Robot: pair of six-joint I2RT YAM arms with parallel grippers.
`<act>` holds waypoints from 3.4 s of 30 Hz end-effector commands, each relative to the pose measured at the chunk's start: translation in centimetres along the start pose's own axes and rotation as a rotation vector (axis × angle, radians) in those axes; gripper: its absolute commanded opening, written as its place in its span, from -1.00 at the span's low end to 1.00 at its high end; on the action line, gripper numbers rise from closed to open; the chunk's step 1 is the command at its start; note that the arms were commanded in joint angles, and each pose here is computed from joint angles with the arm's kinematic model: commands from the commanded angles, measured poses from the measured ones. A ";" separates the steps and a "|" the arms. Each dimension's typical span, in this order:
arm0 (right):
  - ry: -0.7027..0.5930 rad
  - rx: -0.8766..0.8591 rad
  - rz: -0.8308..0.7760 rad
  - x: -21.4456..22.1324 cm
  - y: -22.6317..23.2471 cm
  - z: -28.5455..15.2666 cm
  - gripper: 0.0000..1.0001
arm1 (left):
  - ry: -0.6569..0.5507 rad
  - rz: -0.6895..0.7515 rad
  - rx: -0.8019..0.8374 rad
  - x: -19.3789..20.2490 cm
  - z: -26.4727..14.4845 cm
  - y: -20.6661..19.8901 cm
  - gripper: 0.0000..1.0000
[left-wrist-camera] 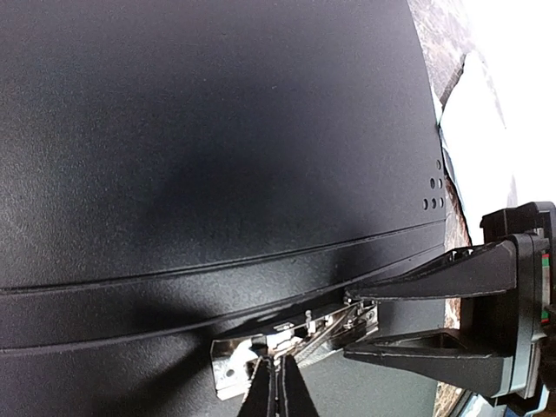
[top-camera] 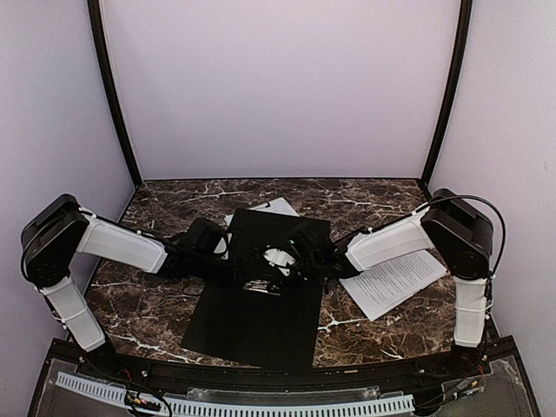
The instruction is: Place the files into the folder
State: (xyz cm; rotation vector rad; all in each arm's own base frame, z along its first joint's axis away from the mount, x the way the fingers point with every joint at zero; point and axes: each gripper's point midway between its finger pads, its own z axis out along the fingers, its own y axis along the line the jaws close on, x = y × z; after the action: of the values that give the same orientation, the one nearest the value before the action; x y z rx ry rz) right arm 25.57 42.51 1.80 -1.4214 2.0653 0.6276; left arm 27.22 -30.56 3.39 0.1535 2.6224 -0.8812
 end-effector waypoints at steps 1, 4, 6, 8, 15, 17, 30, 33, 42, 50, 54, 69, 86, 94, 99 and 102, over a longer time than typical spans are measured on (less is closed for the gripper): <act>0.393 0.108 0.118 12.5 -1.7 0.8 -0.81 | 0.238 -0.041 -0.194 6.6 -1.3 4.7 -0.99; 0.350 0.074 0.103 10.9 -1.2 0.3 -0.72 | 0.172 -0.014 -0.169 4.3 -1.5 3.2 -0.99; 0.296 0.036 0.084 8.9 -0.6 -0.3 -0.57 | 0.128 0.004 -0.167 2.8 -1.8 2.4 -0.99; 0.223 0.000 0.061 6.5 0.0 -1.1 -0.36 | 0.088 0.026 -0.171 1.4 -2.2 1.7 -0.99; 0.032 -0.063 0.041 -0.1 1.1 -4.1 0.02 | 0.013 0.073 -0.137 -1.2 -2.6 -0.4 -0.97; 0.014 -0.065 0.055 -0.5 1.2 -4.7 0.04 | -0.003 0.095 -0.122 -1.7 -2.7 -1.1 -0.89; 0.041 0.067 0.199 3.9 -1.1 -8.5 0.03 | 0.029 0.249 0.097 -1.7 -0.3 -8.5 -0.48; 0.046 0.090 0.237 5.0 -1.6 -9.3 0.03 | 0.083 0.332 0.150 -0.1 0.9 -11.0 -0.44; 0.094 0.186 0.379 7.7 -3.0 -11.1 0.04 | 0.124 0.495 0.120 0.9 4.3 -14.7 -0.39; 0.176 0.462 0.639 10.0 -8.1 -16.2 0.36 | -0.099 0.623 0.051 -2.7 -0.9 -15.1 -0.30; 0.124 0.551 0.817 10.9 -11.4 -20.2 0.72 | -0.125 0.677 0.013 -3.3 -0.9 -14.7 0.03; 0.005 0.460 1.278 16.0 -10.7 -24.8 0.97 | -0.031 0.849 0.164 -5.6 7.4 -21.5 0.82; -0.020 0.370 1.574 20.9 -6.0 -24.3 0.97 | 0.049 0.543 0.327 -11.1 17.5 -21.0 0.79; -0.029 0.356 1.640 22.4 -4.8 -23.6 0.97 | 0.099 0.503 0.315 -10.3 18.9 -19.3 0.71; -0.049 0.343 1.679 22.8 -4.8 -22.9 0.97 | 0.164 0.495 0.300 -8.7 19.2 -18.4 0.60; -0.078 0.346 1.713 23.0 -5.0 -22.6 0.97 | 0.201 0.517 0.285 -7.4 19.1 -18.1 0.53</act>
State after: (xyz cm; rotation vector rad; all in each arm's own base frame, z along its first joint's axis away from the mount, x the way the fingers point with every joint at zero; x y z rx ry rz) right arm 19.76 10.57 3.86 0.7500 2.7225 0.7369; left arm 38.98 -57.23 4.75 0.9173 2.2937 -1.0999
